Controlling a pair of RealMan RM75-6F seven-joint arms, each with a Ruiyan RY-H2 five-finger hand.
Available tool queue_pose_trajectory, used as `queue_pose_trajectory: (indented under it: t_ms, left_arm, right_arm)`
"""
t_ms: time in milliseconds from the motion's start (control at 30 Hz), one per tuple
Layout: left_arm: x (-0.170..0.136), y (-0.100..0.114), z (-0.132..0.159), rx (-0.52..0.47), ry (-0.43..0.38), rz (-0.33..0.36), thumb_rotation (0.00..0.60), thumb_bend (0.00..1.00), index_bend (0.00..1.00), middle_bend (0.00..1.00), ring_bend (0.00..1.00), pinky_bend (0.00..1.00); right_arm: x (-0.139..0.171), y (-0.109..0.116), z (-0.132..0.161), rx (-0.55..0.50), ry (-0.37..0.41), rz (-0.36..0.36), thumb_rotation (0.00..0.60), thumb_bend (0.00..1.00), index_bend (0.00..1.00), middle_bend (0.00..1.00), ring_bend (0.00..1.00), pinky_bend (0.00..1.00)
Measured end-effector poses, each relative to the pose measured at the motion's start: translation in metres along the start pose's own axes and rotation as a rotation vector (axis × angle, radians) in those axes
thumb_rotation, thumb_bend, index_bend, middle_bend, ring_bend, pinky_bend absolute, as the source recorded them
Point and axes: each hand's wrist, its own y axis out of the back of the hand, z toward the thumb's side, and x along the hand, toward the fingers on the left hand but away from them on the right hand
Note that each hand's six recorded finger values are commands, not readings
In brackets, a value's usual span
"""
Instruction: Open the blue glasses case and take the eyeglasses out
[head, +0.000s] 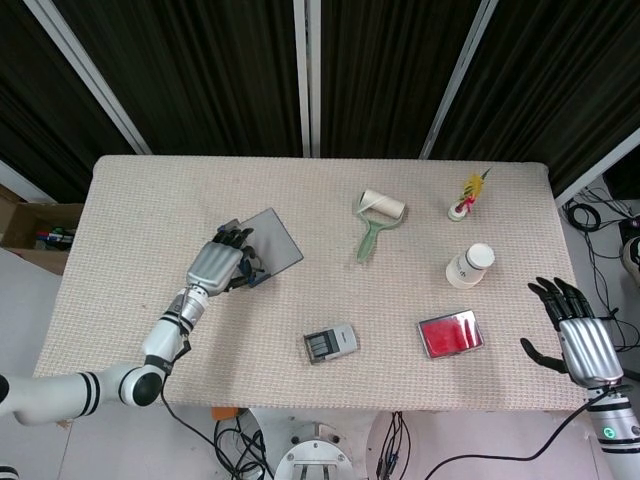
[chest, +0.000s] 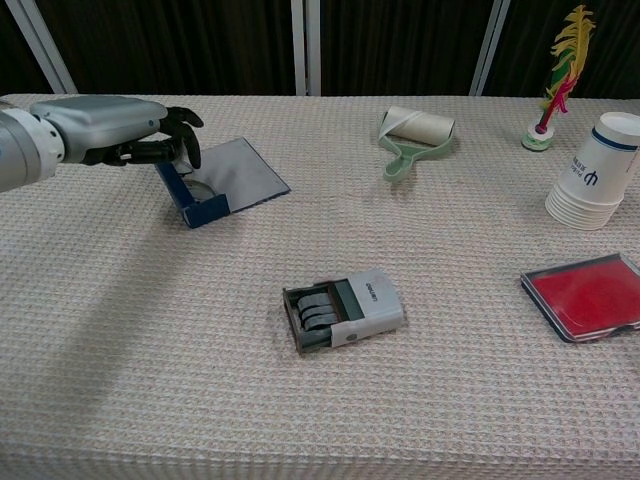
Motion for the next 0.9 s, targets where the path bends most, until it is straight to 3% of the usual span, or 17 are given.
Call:
queue_pose_trajectory:
  t_ms: [500, 900]
  left_arm:
    - [-0.014, -0.017, 0.016, 0.07, -0.033, -0.051, 0.0, 0.68, 0.37, 0.04, 0.05, 0.11]
    - [-0.026, -0.016, -0.015, 0.193, 0.053, -0.083, 0.0, 0.68, 0.43, 0.04, 0.05, 0.11]
  right_arm:
    - [0.001, -0.001, -0.002, -0.003, 0.001, 0.001, 0.6, 0.2, 0.13, 0.11, 0.0, 0.11]
    - [0.001, -0.001, -0.002, -0.007, 0.004, -0.002, 0.6, 0.2, 0.13, 0.11, 0.0, 0.11]
